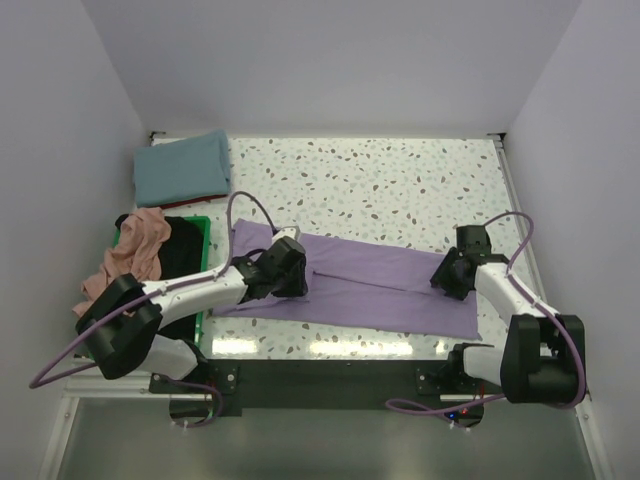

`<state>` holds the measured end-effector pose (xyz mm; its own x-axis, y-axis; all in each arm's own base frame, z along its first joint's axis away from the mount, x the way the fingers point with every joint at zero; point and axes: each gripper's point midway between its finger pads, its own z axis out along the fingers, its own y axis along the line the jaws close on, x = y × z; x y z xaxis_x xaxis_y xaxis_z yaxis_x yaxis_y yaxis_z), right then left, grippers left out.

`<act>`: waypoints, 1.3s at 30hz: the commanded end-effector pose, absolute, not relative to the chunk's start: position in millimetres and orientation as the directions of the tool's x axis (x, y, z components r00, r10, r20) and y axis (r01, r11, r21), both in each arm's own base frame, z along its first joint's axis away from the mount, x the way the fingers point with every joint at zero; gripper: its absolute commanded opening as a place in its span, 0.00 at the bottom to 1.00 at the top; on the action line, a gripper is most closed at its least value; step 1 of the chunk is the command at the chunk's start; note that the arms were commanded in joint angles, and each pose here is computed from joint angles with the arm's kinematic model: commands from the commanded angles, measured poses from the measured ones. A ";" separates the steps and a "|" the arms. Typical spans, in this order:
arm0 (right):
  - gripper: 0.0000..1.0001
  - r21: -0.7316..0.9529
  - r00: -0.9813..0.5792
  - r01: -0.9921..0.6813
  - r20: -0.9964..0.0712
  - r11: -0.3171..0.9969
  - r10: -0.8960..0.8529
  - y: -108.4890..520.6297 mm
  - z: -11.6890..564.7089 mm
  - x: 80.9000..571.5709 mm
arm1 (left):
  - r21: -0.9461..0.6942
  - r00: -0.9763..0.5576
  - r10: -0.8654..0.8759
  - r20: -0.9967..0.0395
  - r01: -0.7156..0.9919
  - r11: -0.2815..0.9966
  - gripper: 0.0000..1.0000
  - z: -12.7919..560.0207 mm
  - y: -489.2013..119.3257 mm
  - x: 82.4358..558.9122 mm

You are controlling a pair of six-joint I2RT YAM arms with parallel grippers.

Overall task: Fold and stack the t-shirts
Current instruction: Fold the tshirt

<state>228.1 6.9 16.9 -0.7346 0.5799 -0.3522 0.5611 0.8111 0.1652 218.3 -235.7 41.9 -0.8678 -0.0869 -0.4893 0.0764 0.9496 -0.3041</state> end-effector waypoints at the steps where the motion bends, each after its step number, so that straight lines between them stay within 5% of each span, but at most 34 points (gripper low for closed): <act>1: 0.47 0.144 -0.747 0.559 -0.341 0.816 0.572 5.6 8.4 225.6 | -0.392 -0.859 -0.134 -0.494 0.082 0.916 0.41 57.0 -255.4 215.2; 11: 0.47 0.141 -0.747 0.559 -0.342 0.817 0.570 5.0 8.4 228.5 | -0.546 -0.841 -0.187 -0.507 0.146 0.825 0.41 100.2 -279.0 203.9; 26: 0.47 0.104 -0.728 0.480 -0.507 0.871 0.462 -13.1 78.8 241.1 | -0.360 -0.817 -0.252 -0.518 -0.059 0.931 0.52 59.7 -187.0 215.5; 39: 0.49 0.192 -0.811 0.371 -0.410 0.909 0.418 26.8 49.3 263.8 | -0.301 -0.817 -0.272 -0.509 -0.127 0.945 0.52 29.8 -153.3 217.5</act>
<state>243.9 15.7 46.8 -0.8003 0.4480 -0.3986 0.4231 0.8929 0.1540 212.0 -160.9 36.2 -0.8257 -0.2883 -0.4849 -0.1300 0.9336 -0.3338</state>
